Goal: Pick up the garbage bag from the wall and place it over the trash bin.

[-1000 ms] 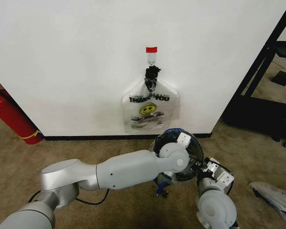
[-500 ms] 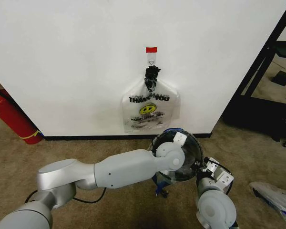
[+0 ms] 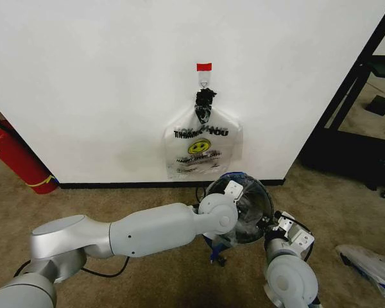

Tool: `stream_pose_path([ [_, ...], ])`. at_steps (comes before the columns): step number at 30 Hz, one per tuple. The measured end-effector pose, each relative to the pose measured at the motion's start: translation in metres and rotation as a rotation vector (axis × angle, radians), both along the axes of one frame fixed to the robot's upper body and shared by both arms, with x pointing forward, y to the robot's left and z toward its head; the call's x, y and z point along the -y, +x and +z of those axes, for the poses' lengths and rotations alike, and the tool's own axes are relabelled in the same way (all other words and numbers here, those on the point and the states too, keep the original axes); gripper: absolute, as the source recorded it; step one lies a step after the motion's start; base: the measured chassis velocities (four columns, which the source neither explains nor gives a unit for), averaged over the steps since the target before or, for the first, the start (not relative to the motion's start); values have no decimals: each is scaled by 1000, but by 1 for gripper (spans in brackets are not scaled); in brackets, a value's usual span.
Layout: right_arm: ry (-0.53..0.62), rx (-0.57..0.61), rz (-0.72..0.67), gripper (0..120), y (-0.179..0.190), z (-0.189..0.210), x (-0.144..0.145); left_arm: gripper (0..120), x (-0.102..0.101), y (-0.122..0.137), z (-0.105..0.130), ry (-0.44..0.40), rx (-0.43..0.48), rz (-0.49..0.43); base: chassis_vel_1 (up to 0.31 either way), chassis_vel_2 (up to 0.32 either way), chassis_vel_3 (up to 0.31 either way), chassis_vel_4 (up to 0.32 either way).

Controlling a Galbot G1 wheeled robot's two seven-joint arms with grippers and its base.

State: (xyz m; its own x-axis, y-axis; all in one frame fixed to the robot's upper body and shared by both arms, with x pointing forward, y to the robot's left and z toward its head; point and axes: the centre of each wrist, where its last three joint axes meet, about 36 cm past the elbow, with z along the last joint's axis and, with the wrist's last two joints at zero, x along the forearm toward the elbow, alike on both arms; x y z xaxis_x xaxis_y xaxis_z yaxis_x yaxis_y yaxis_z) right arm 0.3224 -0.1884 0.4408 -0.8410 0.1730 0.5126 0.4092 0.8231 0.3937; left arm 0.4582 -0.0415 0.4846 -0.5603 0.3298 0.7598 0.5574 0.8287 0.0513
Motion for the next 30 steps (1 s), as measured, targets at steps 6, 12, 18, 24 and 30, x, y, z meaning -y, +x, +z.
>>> stream_pose_path([
  [6, 5, -1, -2, 0, -2, 0, -1, 0, 13, 4, -10, -29, 21, 19, 0, 0, 0, 0],
  [12, 7, 2, -1, 0, -3, 2, -3, 0, 25, 6, -15, -18, 27, 13, 0, 0, 0, 0],
  [18, 8, 6, 11, 0, -6, 3, -6, 0, 38, 16, -25, 11, 54, 27, 0, 0, 0, 0],
  [24, 7, 5, 20, 0, -7, 3, -7, 0, 41, 20, -32, 22, 64, 36, 0, 0, 0, 0],
  [30, 12, 5, 26, 0, -7, 3, -10, 0, 40, 20, -39, 20, 59, 41, 0, 0, 0, 0],
])
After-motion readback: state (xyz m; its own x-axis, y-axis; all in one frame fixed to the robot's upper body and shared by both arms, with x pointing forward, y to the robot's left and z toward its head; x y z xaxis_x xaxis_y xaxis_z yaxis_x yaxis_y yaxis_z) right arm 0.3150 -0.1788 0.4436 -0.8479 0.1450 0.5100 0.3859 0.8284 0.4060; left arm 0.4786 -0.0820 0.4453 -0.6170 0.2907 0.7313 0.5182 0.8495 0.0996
